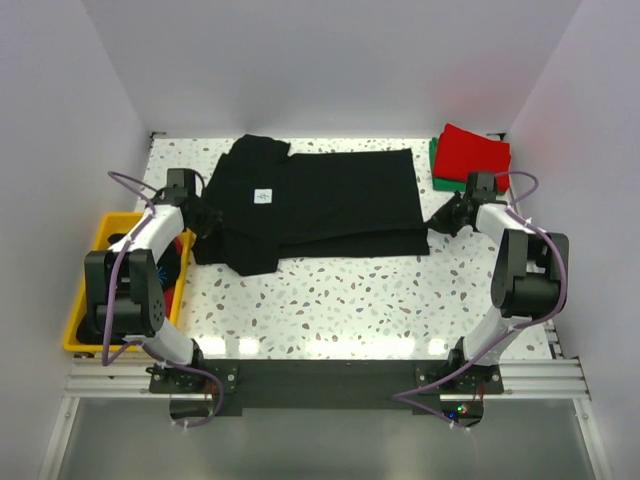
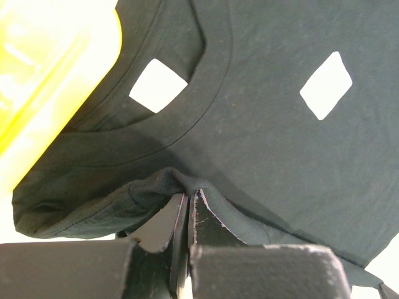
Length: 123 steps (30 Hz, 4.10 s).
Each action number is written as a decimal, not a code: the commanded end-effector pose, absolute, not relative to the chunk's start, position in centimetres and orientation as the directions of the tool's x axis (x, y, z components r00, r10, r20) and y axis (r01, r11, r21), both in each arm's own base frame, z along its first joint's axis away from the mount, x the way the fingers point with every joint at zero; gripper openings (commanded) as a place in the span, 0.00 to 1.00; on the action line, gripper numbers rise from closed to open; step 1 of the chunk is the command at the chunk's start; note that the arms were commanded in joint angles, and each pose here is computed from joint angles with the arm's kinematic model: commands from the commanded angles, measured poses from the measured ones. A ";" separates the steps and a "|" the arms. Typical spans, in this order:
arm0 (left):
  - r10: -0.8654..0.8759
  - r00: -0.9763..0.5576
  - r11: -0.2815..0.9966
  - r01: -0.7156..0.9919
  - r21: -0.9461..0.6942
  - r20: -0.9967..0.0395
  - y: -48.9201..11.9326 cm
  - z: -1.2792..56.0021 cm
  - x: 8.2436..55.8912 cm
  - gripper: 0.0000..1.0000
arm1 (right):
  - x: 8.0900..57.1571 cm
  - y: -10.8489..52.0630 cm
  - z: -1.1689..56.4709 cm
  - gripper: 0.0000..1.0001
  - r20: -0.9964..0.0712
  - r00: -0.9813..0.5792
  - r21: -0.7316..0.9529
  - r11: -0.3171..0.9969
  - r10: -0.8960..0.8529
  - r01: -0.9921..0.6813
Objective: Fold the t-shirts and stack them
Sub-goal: Fold the tshirt
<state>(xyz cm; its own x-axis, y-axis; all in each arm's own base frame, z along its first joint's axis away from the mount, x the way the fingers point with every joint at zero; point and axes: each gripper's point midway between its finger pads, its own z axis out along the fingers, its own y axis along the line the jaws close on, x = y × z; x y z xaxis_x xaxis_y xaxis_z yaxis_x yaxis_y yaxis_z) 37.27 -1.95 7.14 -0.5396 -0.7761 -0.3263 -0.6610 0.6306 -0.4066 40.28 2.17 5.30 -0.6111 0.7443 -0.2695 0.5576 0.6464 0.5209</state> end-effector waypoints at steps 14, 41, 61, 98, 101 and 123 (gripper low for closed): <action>-0.751 -0.537 0.660 -0.600 -0.451 -0.385 -1.5 8.5 41.7 0.04 | 44.0 2.3 6.8 0.00 -0.285 -0.608 0.579 0.639 0.741 0.506; -0.779 -0.409 0.609 -0.674 -0.418 -0.475 0.4 8.1 32.3 0.67 | 34.0 4.5 5.8 0.49 -0.433 -0.664 0.419 0.788 0.610 0.452; -0.797 -0.390 0.564 -0.754 -0.337 -0.461 1.3 4.8 31.2 0.57 | 35.3 4.6 1.9 0.47 -0.384 -0.660 0.406 0.760 0.646 0.507; -0.776 -0.448 0.613 -0.700 -0.366 -0.444 0.1 3.5 31.9 0.11 | 36.0 0.8 4.5 0.00 -0.496 -0.636 0.239 0.797 0.591 0.554; -0.771 -0.449 0.617 -0.704 -0.352 -0.452 0.4 3.8 32.0 0.00 | 35.9 0.9 4.4 0.00 -0.490 -0.642 0.237 0.799 0.590 0.553; -0.675 -0.488 0.666 -0.726 -0.172 -0.554 3.9 7.5 29.6 0.00 | 29.1 -1.0 3.4 0.00 -0.403 -0.693 0.162 0.791 0.598 0.590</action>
